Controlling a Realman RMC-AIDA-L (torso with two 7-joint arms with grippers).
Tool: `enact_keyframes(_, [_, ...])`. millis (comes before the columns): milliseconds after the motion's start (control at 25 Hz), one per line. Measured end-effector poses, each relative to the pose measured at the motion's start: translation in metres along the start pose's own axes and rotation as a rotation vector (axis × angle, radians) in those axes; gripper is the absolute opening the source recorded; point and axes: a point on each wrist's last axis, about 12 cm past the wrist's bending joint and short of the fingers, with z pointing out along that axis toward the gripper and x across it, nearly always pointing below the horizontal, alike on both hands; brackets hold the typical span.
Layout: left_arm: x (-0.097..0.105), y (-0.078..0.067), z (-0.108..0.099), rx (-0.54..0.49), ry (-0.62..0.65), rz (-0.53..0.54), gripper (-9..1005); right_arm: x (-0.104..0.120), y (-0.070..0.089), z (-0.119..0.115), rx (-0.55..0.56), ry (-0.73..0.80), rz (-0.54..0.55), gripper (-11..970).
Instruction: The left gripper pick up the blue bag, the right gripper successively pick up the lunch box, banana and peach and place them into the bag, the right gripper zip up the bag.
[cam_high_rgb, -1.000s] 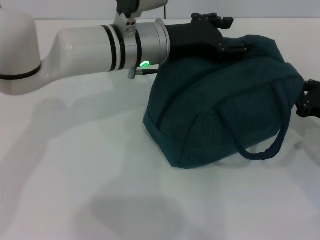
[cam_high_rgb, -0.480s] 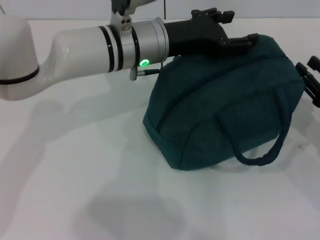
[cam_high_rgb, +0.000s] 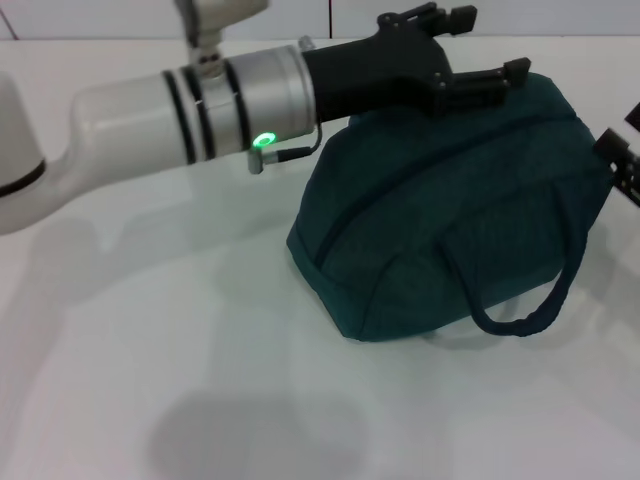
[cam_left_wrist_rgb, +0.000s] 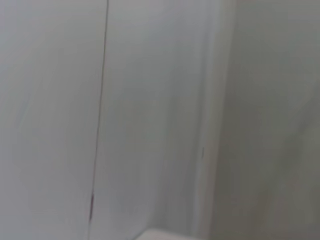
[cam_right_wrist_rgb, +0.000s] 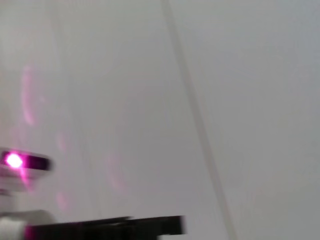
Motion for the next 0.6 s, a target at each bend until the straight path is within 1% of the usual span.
enact_keyframes(80, [0.0,-0.004,-0.012,0.029,-0.059,-0.009,876,-0.004,0.005,-0.001,-0.062,-0.019,-0.002,610])
enact_keyframes(200, [0.0,-0.012,-0.04,0.097,-0.159,0.005,875,-0.011,0.012,-0.004,-0.162,-0.044,0.006,616])
enact_keyframes(320, [0.017,-0.026,-0.072,0.131,-0.223,0.064,876,-0.019,0.017,-0.005,-0.253,-0.064,0.008,615])
enact_keyframes(440, [0.04,-0.041,-0.099,0.104,-0.253,0.124,876,-0.025,0.017,-0.005,-0.312,-0.052,0.008,615])
enact_keyframes(600, [0.062,-0.052,-0.119,0.044,-0.262,0.141,876,-0.026,0.015,-0.002,-0.323,-0.026,0.02,616])
